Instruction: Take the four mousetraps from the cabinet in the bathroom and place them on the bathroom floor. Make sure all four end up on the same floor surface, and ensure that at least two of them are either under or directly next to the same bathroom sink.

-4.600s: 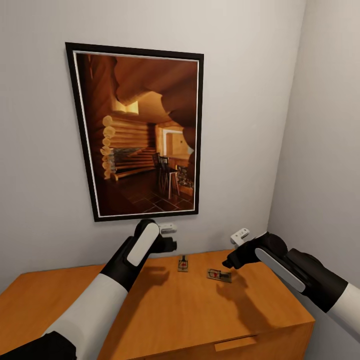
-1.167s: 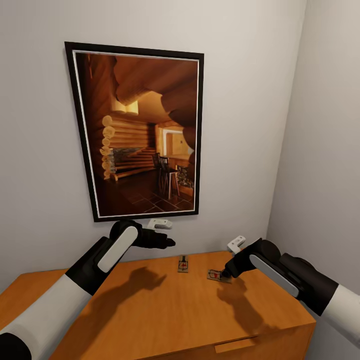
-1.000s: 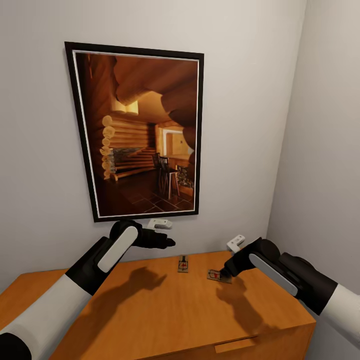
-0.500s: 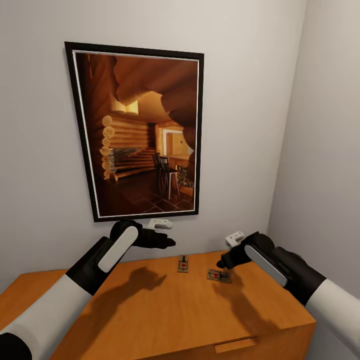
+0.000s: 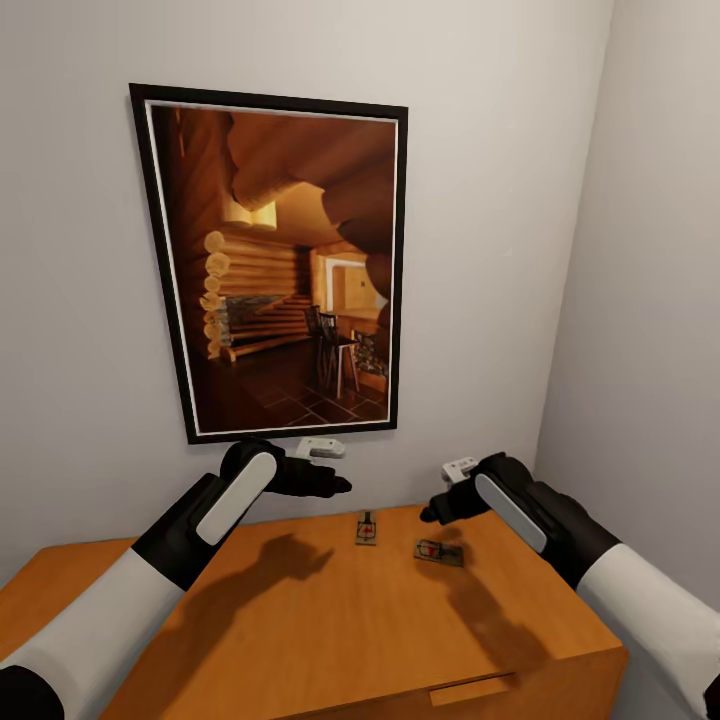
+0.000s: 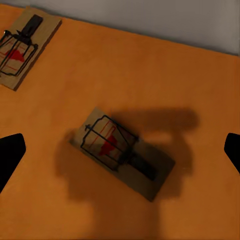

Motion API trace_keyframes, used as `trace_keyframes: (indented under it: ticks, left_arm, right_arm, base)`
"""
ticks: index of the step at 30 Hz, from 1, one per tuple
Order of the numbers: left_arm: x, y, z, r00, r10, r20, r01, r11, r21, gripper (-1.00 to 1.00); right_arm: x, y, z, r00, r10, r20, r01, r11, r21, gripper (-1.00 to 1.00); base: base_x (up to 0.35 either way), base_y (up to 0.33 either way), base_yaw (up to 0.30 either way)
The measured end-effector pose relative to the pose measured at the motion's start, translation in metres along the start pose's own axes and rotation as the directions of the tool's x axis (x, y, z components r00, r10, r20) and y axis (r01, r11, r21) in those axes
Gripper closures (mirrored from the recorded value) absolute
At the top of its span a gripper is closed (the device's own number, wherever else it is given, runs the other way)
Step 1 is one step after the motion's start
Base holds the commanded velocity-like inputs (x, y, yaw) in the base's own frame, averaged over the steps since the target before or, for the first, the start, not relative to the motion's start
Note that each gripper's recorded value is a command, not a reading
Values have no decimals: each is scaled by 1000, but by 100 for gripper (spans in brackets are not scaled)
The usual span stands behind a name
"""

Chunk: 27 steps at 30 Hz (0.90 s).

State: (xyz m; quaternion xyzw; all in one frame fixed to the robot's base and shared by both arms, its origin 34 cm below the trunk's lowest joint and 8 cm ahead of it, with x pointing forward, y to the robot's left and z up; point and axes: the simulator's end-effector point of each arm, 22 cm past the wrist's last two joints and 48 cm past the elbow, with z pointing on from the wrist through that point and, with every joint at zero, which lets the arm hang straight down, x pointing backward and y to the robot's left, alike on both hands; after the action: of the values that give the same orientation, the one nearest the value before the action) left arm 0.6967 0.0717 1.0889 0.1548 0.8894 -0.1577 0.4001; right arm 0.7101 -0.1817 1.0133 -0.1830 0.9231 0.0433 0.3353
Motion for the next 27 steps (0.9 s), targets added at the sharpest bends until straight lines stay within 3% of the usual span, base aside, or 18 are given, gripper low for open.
trace_keyframes:
  ticks: [11,27]
  left_arm:
    - [0,0,0,1000,0,0,0,1000,1,-100]
    - [0,-2,0,1000,2,-1,-2,1000,4,-100]
  right_arm:
    - [-17,-2,-7,1000,10,23,-10,1000,-2,-100]
    - [-20,-14,-4,999,35,5,-35,999,16,-100]
  base:
    - [0,0,0]
    - [0,0,0]
